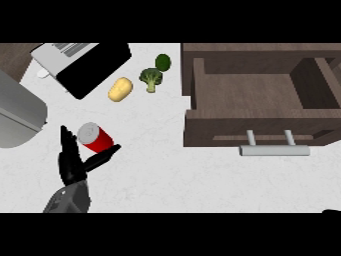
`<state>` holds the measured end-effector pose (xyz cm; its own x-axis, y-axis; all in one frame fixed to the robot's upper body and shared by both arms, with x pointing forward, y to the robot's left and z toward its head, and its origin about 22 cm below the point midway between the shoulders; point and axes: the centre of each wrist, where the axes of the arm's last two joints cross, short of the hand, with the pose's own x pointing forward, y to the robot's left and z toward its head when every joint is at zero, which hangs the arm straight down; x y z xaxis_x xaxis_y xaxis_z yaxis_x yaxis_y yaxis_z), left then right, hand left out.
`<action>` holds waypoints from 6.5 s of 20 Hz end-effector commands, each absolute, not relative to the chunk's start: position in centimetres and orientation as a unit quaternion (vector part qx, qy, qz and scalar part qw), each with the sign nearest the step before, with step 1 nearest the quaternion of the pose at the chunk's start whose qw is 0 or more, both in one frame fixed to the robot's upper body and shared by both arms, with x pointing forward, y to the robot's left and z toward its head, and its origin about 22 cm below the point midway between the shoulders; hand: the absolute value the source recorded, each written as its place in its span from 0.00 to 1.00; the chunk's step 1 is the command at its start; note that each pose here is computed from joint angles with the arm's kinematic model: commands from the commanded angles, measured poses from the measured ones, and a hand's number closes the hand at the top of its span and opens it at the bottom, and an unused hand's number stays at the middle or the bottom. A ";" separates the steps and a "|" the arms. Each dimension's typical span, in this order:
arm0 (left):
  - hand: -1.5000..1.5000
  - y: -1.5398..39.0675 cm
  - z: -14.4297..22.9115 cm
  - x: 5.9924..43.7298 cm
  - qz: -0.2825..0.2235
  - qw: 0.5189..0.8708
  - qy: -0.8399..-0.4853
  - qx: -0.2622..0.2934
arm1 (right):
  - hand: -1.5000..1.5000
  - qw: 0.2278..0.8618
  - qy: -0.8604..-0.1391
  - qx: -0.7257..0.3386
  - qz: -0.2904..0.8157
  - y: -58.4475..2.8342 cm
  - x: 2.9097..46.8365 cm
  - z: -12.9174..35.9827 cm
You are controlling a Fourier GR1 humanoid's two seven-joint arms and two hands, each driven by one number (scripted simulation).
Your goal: Pick up the can, place it into the drawer and close the drawer
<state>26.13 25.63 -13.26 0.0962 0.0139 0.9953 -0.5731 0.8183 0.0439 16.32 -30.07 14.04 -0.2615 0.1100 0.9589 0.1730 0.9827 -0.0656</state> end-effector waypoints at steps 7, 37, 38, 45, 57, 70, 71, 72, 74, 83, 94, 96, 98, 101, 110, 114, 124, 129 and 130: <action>0.00 24.5 -11.7 30.3 0.178 0.712 -0.660 0.161 | 0.00 0.596 -0.797 -0.097 -0.023 -29.1 16.2 14.1; 1.00 17.3 -3.6 37.4 0.007 0.679 -0.732 -0.058 | 0.00 0.584 -0.800 -0.132 -0.024 -30.4 15.2 15.7; 1.00 18.9 -2.1 38.8 -0.001 0.667 -0.743 -0.057 | 0.00 0.587 -0.801 -0.113 -0.030 -30.5 16.9 15.2; 1.00 11.9 4.1 38.9 -0.027 0.665 -0.742 -0.083 | 0.00 0.578 -0.806 -0.125 -0.029 -30.8 15.9 14.4; 1.00 5.5 18.4 41.1 -0.053 0.641 -0.762 -0.074 | 0.00 0.580 -0.805 -0.124 -0.014 -29.9 15.8 15.8; 1.00 -0.2 25.0 42.3 -0.085 0.656 -0.749 -0.033 | 0.00 0.577 -0.808 -0.119 -0.023 -29.5 16.9 15.8; 1.00 -0.7 26.6 42.2 -0.095 0.656 -0.747 -0.041 | 0.00 0.567 -0.814 -0.119 -0.025 -29.8 17.6 16.3; 1.00 -0.5 26.0 42.4 -0.093 0.663 -0.741 -0.040 | 0.00 0.569 -0.812 -0.124 -0.023 -29.9 17.5 15.8; 1.00 -0.1 24.1 43.0 -0.093 0.659 -0.745 -0.040 | 0.00 0.579 -0.807 -0.116 -0.008 -31.3 16.6 16.4; 1.00 -1.8 25.0 43.1 -0.097 0.665 -0.741 0.005 | 0.00 0.568 -0.817 -0.100 -0.008 -29.0 18.4 17.4; 0.00 -2.4 25.1 43.1 -0.044 0.652 -0.754 0.066 | 0.00 0.573 -0.813 -0.097 0.011 -27.9 19.4 17.8; 0.00 -2.3 25.3 43.3 -0.040 0.654 -0.754 0.055 | 0.00 0.551 -0.826 -0.119 0.031 -28.4 18.9 18.2; 0.00 -1.8 24.2 43.5 -0.033 0.648 -0.759 0.061 | 0.00 0.548 -0.823 -0.136 0.057 -29.3 19.9 17.7; 0.00 -2.0 25.0 43.5 -0.022 0.661 -0.748 0.051 | 0.00 0.534 -0.829 -0.149 0.082 -28.0 19.9 18.4; 0.00 -2.1 26.1 43.5 0.006 0.659 -0.752 0.013 | 0.00 0.479 -0.813 -0.249 0.217 -27.2 22.4 18.8; 0.00 -1.8 25.4 43.7 0.001 0.651 -0.759 0.014 | 0.00 0.462 -0.798 -0.291 0.256 -25.8 24.7 17.7; 0.00 -1.5 25.6 44.0 -0.017 0.645 -0.764 0.031 | 0.00 0.448 -0.734 -0.359 0.364 -22.3 30.6 12.6; 0.00 -0.9 27.1 44.1 -0.005 0.654 -0.756 0.005 | 0.00 0.432 -0.716 -0.388 0.388 -20.9 33.2 8.0; 0.00 -0.7 26.1 44.2 -0.003 0.650 -0.760 0.016 | 0.00 0.433 -0.715 -0.393 0.383 -20.8 35.1 9.8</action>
<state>43.92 -1.47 26.29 -0.1549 -0.0343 0.9873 -0.0221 0.9993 0.0313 32.50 -21.68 10.83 -0.3278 0.8693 0.3698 0.2222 0.4514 -0.8642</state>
